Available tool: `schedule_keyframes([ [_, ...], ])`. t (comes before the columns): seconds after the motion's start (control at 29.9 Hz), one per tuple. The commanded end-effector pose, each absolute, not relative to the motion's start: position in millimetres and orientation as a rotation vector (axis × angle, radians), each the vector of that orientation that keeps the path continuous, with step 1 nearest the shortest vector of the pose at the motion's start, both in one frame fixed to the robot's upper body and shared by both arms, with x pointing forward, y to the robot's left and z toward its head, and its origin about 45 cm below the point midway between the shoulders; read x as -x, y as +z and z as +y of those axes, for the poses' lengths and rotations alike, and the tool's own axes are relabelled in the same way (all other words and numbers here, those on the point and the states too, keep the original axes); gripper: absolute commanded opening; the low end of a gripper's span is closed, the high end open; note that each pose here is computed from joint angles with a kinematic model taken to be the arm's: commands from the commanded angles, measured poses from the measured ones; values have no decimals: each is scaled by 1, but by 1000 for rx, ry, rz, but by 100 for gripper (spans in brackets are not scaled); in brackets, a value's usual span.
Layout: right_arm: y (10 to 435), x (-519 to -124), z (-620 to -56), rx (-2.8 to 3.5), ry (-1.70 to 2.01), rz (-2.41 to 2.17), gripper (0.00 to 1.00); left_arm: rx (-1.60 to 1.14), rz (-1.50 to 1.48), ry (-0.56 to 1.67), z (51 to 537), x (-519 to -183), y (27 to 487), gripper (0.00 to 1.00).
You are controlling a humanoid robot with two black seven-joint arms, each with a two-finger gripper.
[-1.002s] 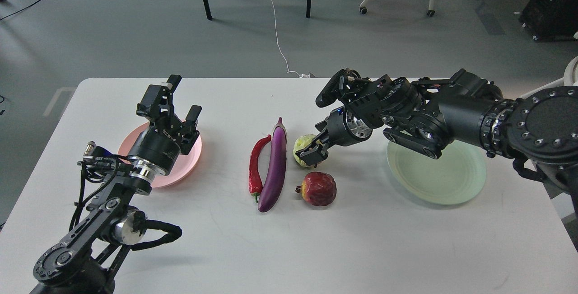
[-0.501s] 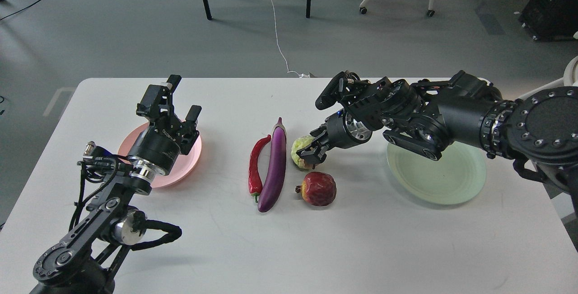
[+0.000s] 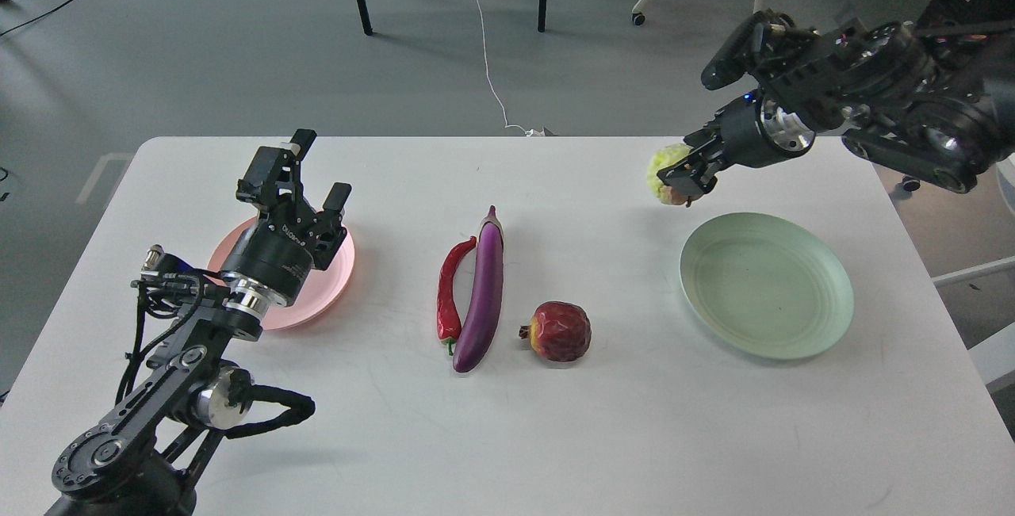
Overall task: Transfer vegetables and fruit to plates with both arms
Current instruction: 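Place the green-yellow apple on the green plate and release, then reach the right gripper down and grasp the red apple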
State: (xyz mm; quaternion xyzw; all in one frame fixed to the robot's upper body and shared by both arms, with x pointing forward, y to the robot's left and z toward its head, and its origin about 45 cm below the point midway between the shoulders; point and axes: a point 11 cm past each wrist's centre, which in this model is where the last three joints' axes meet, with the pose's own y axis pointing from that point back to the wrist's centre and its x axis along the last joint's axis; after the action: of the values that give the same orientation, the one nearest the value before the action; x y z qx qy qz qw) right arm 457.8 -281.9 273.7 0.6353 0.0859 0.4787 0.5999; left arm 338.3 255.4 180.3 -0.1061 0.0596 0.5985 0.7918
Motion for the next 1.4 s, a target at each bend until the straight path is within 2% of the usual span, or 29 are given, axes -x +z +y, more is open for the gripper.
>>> schedule_keyframes([
  [0.0, 254, -443, -329, -1471, 1003, 179, 41, 230, 132, 1286, 254, -338, 180, 98],
  [0.13, 236, -430, -354, -1482, 938, 169, 43, 235, 136, 1283, 251, -338, 179, 98],
  [0.33, 217, -424, -368, -1477, 900, 162, 55, 234, 135, 1284, 252, -338, 179, 98],
  [0.53, 211, -422, -369, -1480, 891, 166, 84, 235, 137, 1282, 251, -338, 179, 98],
  [0.63, 211, -422, -372, -1481, 887, 160, 93, 236, 138, 1282, 251, -338, 179, 98],
  [0.77, 223, -427, -363, -1503, 916, 123, 96, 236, 138, 1283, 251, -338, 179, 98],
  [0.84, 242, -434, -353, -1532, 958, 77, 97, 236, 140, 1282, 251, -337, 179, 98],
  [1.0, 288, -424, -282, -1701, 1105, 84, 98, 236, 139, 1282, 251, -337, 179, 98],
  [1.14, 305, -416, -249, -1737, 1182, 140, 99, 234, 137, 1281, 251, -338, 179, 98],
  [1.27, 292, -397, -215, -1791, 1209, 257, 99, 240, 136, 1280, 250, -337, 181, 98],
  [1.37, 266, -385, -196, -1822, 1184, 348, 99, 243, 134, 1280, 250, -338, 182, 98],
])
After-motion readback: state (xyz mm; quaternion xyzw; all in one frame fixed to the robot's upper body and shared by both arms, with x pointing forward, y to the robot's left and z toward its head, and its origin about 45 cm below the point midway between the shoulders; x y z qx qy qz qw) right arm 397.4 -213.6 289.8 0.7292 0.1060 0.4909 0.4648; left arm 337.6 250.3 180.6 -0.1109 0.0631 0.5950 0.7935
